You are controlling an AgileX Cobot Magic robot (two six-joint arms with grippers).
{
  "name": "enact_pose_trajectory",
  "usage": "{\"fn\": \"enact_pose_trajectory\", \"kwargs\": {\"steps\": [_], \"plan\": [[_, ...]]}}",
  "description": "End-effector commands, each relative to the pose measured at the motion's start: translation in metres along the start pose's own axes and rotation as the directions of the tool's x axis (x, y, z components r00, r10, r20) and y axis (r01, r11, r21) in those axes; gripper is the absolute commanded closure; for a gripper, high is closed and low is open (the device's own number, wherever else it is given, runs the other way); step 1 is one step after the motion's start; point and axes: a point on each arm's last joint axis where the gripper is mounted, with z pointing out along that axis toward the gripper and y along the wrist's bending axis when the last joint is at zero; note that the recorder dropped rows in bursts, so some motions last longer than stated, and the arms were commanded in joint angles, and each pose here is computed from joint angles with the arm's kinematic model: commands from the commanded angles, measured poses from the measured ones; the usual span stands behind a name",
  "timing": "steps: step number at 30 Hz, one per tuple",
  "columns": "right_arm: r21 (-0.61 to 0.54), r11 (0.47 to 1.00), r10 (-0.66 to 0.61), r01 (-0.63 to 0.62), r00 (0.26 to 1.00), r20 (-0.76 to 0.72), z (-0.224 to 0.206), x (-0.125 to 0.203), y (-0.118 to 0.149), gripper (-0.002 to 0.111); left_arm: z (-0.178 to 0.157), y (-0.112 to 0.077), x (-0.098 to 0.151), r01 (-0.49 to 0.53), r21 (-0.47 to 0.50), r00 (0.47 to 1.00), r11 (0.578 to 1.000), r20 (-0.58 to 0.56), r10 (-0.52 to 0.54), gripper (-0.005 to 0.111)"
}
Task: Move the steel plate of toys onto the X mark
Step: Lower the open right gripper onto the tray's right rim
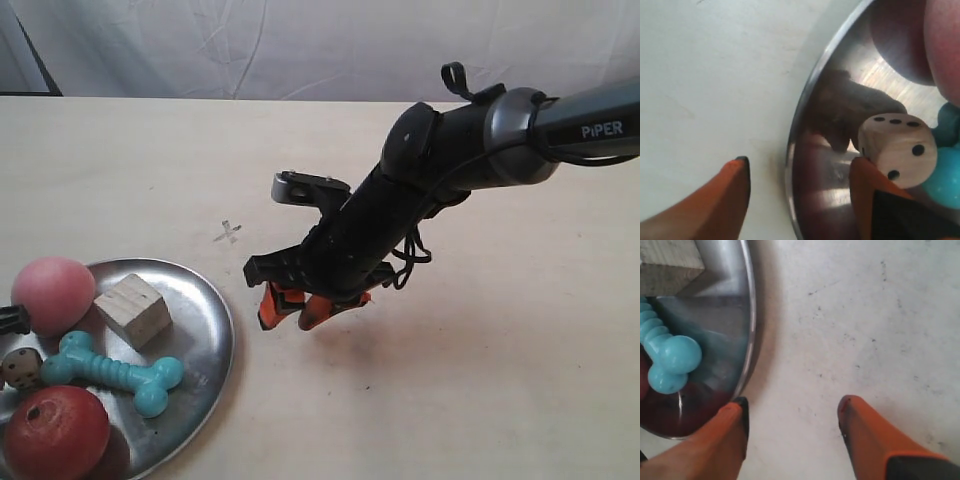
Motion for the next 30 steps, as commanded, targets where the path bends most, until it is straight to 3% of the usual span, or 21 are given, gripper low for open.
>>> {"fn": "enact_pose_trajectory", "kwargs": {"steps": [1, 6, 9, 22, 30], "plan": [[-0.002, 1.000, -0.016, 0.016, 1.000, 0.008, 0.000, 0.000, 0.001, 0.053, 0.001, 0.004, -0.001, 0.030, 0.004, 1.000, 1.000, 0.009, -0.030, 0.050], [-0.001, 1.000, -0.016, 0.016, 1.000, 0.010, 0.000, -0.001, 0.001, 0.053, 0.000, 0.014, -0.002, 0.071, 0.036, 0.997, 0.997, -0.012, -0.070, 0.050], [0.003, 1.000, -0.016, 0.016, 1.000, 0.018, -0.001, -0.001, 0.000, 0.053, 0.001, 0.011, -0.003, 0.037, 0.092, 0.999, 0.995, -0.014, -0.036, 0.050], [-0.020, 0.999, -0.043, 0.043, 0.999, 0.015, 0.004, -0.002, 0.000, 0.053, 0.021, 0.010, -0.008, 0.051, 0.088, 0.996, 0.995, -0.071, -0.045, 0.050], [-0.156, 0.988, 0.009, -0.022, 0.996, -0.085, 0.038, 0.005, -0.008, 0.053, 0.021, 0.008, -0.008, 0.057, 0.108, 0.997, 0.993, -0.065, -0.050, 0.050]]}}
